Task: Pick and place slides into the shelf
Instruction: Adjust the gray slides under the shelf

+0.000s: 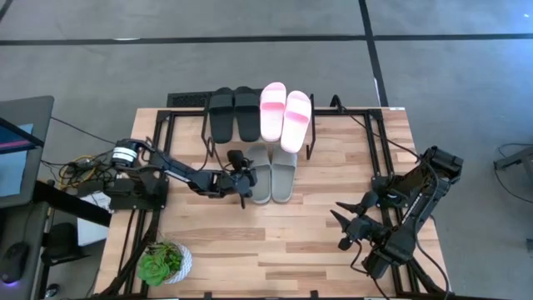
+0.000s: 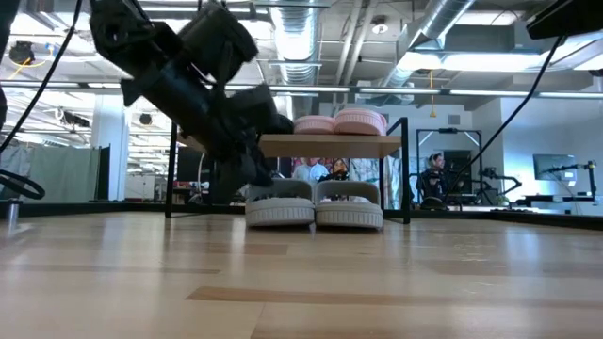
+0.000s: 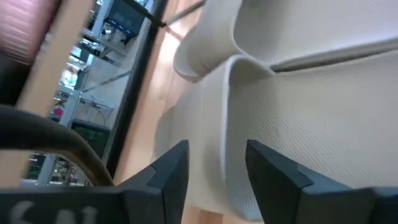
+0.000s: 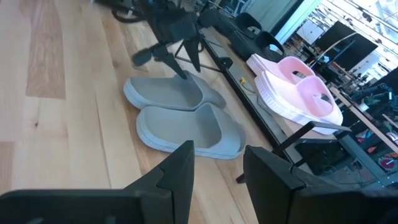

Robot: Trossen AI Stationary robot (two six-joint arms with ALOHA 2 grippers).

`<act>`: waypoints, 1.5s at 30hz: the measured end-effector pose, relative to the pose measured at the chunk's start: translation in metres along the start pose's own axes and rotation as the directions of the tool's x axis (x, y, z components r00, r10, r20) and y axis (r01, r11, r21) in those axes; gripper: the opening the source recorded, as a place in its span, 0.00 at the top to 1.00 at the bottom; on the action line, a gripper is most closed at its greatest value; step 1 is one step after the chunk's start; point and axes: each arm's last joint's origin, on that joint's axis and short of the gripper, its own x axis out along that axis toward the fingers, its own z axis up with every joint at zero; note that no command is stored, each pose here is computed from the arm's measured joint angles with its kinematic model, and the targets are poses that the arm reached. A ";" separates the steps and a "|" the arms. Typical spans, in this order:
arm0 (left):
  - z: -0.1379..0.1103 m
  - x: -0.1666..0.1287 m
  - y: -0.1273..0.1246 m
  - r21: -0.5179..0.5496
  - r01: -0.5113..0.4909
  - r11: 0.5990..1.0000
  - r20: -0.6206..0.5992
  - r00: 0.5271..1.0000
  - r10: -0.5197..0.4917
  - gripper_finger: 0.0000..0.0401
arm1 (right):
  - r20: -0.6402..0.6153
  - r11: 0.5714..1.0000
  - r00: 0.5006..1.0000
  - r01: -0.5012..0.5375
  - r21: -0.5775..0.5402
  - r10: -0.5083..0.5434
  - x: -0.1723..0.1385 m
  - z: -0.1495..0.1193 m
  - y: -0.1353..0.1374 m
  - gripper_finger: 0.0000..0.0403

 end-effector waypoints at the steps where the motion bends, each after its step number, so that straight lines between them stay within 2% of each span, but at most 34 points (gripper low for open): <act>1: 0.002 -0.003 0.001 -0.003 -0.001 1.000 0.006 1.000 0.001 0.62 | -0.001 1.000 1.000 0.001 0.003 -0.001 0.000 0.000 0.000 0.69; 6: 0.012 -0.027 0.009 -0.041 0.027 0.999 0.058 0.998 -0.024 0.61 | -0.008 1.000 1.000 0.006 0.030 -0.006 0.004 0.002 0.001 0.69; 10: 0.020 -0.045 0.007 -0.082 0.184 0.979 0.143 0.975 -0.171 0.62 | -0.024 0.998 1.000 0.015 0.058 -0.014 0.013 0.005 0.005 0.69; 13: 0.022 -0.054 -0.002 -0.071 0.266 0.961 0.179 0.951 -0.251 0.62 | -0.037 0.999 0.999 0.015 0.051 -0.013 0.025 0.007 0.011 0.69; 21: 0.022 -0.066 -0.021 -0.054 0.323 0.945 0.193 0.932 -0.307 0.62 | -0.116 0.999 0.993 -0.033 0.034 0.037 0.065 0.010 0.028 0.69; 26: 0.024 -0.072 -0.026 -0.050 0.343 0.938 0.217 0.920 -0.325 0.62 | -0.121 0.990 0.983 -0.137 0.024 0.139 0.088 0.014 0.038 0.69; 31: 0.026 -0.075 -0.029 -0.037 0.390 0.920 0.248 0.896 -0.369 0.62 | -0.115 0.963 0.956 -0.269 0.023 0.270 0.114 0.014 0.041 0.69; 35: 0.027 -0.076 -0.030 -0.026 0.410 0.912 0.252 0.885 -0.391 0.62 | -0.093 0.951 0.946 -0.310 0.012 0.310 0.132 0.017 0.037 0.69; 41: 0.027 -0.076 -0.031 -0.017 0.436 0.900 0.257 0.872 -0.417 0.62 | -0.073 0.911 0.908 -0.410 0.042 0.412 0.166 0.015 0.032 0.69; 45: 0.026 -0.073 -0.035 -0.016 0.436 0.900 0.254 0.872 -0.419 0.62 | -0.100 0.901 0.895 -0.431 0.053 0.434 0.186 0.007 0.035 0.69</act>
